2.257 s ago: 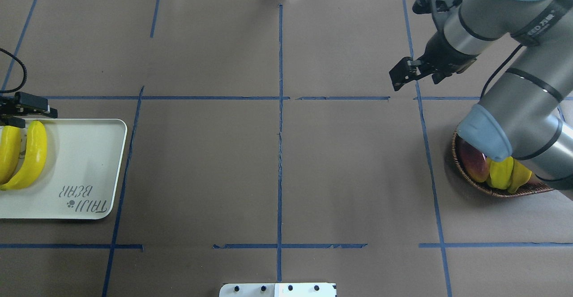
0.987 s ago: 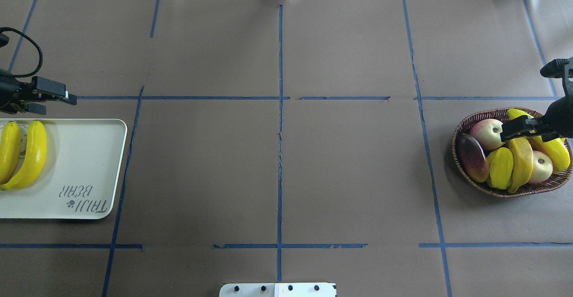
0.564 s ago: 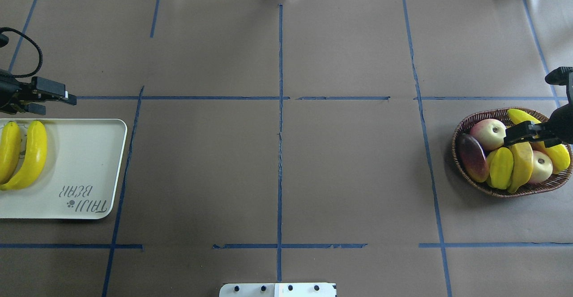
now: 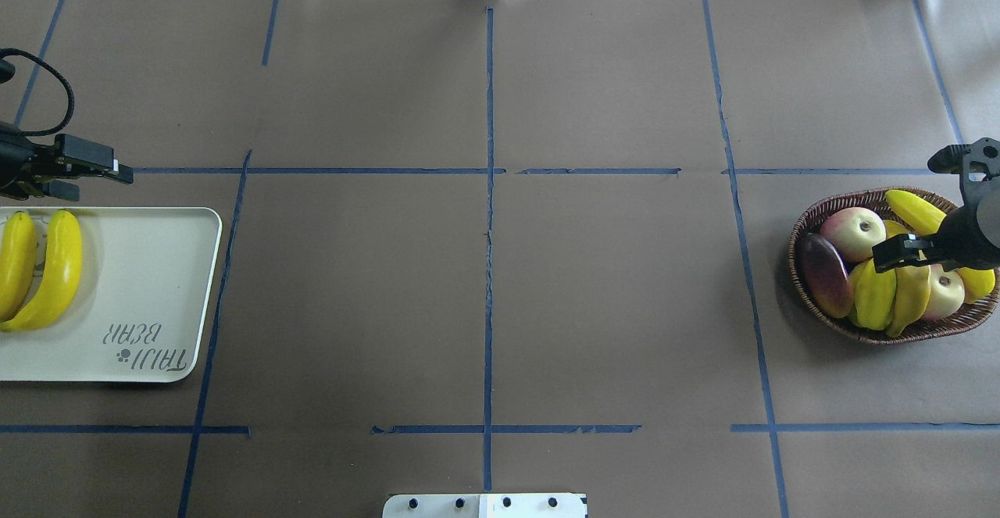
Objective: Transfer all bananas from basket to plate
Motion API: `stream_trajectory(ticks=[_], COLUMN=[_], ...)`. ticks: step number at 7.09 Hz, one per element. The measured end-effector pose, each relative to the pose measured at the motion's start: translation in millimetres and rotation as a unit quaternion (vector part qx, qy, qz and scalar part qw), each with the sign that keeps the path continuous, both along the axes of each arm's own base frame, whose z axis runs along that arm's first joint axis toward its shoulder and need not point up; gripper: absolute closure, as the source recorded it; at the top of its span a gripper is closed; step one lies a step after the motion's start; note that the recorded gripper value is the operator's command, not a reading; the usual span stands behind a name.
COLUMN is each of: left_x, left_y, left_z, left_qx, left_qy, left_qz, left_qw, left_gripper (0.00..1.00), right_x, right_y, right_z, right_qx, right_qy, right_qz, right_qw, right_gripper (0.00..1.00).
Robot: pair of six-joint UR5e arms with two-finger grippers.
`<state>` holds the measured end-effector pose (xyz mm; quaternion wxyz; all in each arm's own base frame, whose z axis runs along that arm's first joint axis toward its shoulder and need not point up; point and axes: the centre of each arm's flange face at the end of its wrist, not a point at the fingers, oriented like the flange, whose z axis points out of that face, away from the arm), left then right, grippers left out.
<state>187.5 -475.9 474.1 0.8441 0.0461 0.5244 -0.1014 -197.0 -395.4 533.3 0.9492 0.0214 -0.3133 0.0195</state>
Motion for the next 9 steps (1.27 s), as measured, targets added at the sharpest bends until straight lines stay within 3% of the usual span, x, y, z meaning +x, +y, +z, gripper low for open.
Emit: stream_trajectory(ticks=[5, 8, 9], left_x=[0.7, 0.8, 0.8], left_y=[-0.3, -0.3, -0.3], left_z=[-0.6, -0.2, -0.2], left_qx=[0.000, 0.000, 0.000], left_qy=[0.000, 0.000, 0.000], left_qz=[0.001, 0.001, 0.001], left_qw=[1.0000, 1.0000, 1.0000], left_gripper=[0.00, 0.00, 0.00], right_x=[-3.8, -3.2, -3.0], right_y=[0.7, 0.6, 0.6], right_z=[8.6, 5.7, 4.3], right_qx=[-0.001, 0.000, 0.002], right_qy=[0.011, 0.009, 0.007], right_qz=[-0.003, -0.003, -0.003], right_qw=[0.9999, 1.0000, 1.0000], right_gripper=[0.50, 0.82, 0.85])
